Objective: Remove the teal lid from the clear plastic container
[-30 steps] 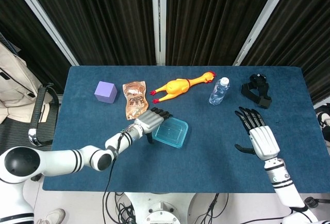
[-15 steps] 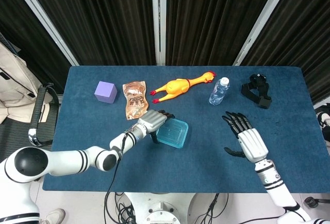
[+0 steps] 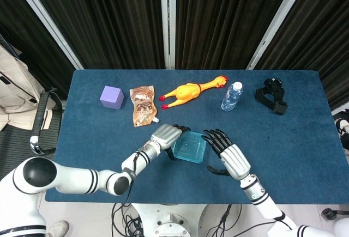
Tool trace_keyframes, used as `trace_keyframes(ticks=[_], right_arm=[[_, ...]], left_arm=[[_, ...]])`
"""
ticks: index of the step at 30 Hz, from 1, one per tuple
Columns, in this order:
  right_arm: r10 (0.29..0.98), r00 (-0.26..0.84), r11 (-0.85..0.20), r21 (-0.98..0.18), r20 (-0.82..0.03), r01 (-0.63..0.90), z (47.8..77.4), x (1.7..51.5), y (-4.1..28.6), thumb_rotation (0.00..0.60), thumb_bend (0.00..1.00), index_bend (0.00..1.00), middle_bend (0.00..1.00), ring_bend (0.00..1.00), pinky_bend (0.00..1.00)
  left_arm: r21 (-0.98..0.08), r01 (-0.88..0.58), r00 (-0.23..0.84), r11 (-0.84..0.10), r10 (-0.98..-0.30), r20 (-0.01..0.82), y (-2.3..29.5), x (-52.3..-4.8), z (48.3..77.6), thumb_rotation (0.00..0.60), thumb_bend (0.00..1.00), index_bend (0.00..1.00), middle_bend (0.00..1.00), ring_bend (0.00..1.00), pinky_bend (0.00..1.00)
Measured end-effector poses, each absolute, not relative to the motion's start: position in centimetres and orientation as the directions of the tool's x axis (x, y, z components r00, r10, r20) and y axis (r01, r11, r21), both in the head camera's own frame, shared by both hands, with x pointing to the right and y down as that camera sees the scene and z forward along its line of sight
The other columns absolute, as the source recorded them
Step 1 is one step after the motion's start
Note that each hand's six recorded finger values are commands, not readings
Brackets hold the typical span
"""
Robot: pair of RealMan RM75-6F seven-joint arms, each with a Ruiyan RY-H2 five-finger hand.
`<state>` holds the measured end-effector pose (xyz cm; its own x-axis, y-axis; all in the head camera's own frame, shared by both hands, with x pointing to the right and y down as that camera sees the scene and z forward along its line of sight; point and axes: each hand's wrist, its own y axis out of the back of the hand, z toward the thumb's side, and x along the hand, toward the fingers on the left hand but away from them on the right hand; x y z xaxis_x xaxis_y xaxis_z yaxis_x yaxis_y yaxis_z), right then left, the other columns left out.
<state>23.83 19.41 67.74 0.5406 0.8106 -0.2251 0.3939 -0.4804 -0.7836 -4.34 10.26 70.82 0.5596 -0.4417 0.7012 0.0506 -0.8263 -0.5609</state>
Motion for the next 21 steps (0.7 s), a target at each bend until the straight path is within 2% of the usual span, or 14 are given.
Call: trace_keyframes(ticks=[6, 12, 21], right_arm=[[0.816, 0.544, -0.452, -0.801, -0.194, 0.393, 69.0, 22.7, 20.0, 0.600, 0.07, 0.00, 0.00, 0.00, 0.00], [0.809, 0.553, -0.467, -0.792, -0.201, 0.394, 70.4, 22.2, 20.9, 0.600, 0.06, 0.00, 0.00, 0.00, 0.00], [0.812, 0.547, -0.466, -0.790, -0.203, 0.398, 70.9, 22.2, 21.2, 0.600, 0.05, 0.00, 0.00, 0.00, 0.00]], left_arm=[[-0.564, 0.056, 0.558, -0.824, -0.443, 0.702, 11.0, -3.2, 70.7, 0.600, 0.01, 0.36, 0.39, 0.31, 0.50], [-0.568, 0.069, 0.553, -0.820, -0.442, 0.706, 11.3, -2.7, 70.7, 0.600, 0.01, 0.36, 0.39, 0.31, 0.50], [-0.583, 0.088, 0.547, -0.808, -0.450, 0.706, 11.3, -2.6, 70.9, 0.600, 0.01, 0.36, 0.39, 0.31, 0.49]])
